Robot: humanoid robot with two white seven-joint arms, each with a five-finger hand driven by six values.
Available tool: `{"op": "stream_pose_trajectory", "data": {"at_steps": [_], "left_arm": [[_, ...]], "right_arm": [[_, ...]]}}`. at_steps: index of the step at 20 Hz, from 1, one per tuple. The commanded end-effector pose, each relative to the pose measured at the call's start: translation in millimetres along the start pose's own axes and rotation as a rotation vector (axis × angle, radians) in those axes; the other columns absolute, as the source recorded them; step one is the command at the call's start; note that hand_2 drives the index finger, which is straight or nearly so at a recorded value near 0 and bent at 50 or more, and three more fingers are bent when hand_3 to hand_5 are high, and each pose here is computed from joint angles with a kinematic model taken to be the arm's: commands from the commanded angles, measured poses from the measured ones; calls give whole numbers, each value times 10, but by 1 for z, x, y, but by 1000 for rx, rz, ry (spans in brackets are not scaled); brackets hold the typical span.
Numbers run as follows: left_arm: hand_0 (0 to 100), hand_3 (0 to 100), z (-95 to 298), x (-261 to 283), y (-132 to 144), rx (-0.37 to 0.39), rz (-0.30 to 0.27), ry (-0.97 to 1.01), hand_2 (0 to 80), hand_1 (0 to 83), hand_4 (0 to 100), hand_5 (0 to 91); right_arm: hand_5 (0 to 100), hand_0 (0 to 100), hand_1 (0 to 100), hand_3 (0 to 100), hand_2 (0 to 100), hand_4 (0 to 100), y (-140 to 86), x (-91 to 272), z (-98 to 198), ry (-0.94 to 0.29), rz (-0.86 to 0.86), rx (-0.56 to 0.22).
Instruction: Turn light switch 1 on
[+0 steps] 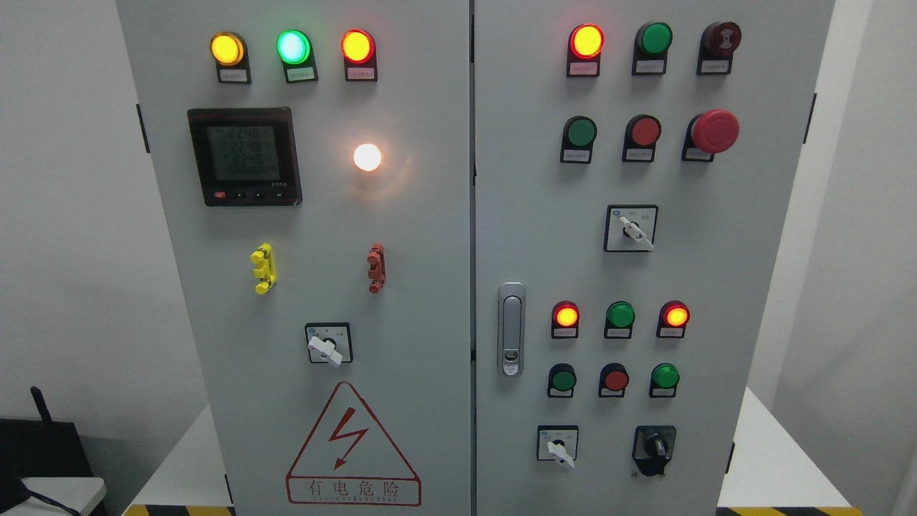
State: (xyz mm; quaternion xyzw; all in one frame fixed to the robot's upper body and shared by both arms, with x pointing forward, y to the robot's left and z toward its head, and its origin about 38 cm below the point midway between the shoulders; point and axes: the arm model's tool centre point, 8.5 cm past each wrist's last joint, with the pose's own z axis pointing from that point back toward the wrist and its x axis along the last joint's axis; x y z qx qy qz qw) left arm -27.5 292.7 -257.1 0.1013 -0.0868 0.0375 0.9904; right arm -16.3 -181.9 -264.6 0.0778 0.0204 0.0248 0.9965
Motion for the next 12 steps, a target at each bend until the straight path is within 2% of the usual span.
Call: {"op": "stream_pose_trajectory", "data": {"at_steps": [1, 12], "left_arm": [[416, 0, 8, -31, -20, -60, -128, 113, 0, 38, 0, 0], [417, 0, 7, -28, -21, -60, -126, 108, 0, 31, 0, 0]], "right_arm": [[0, 120, 389, 0, 0, 0, 0, 0, 0, -3, -17, 1], [0, 120, 389, 0, 0, 0, 0, 0, 0, -3, -18, 2]]}}
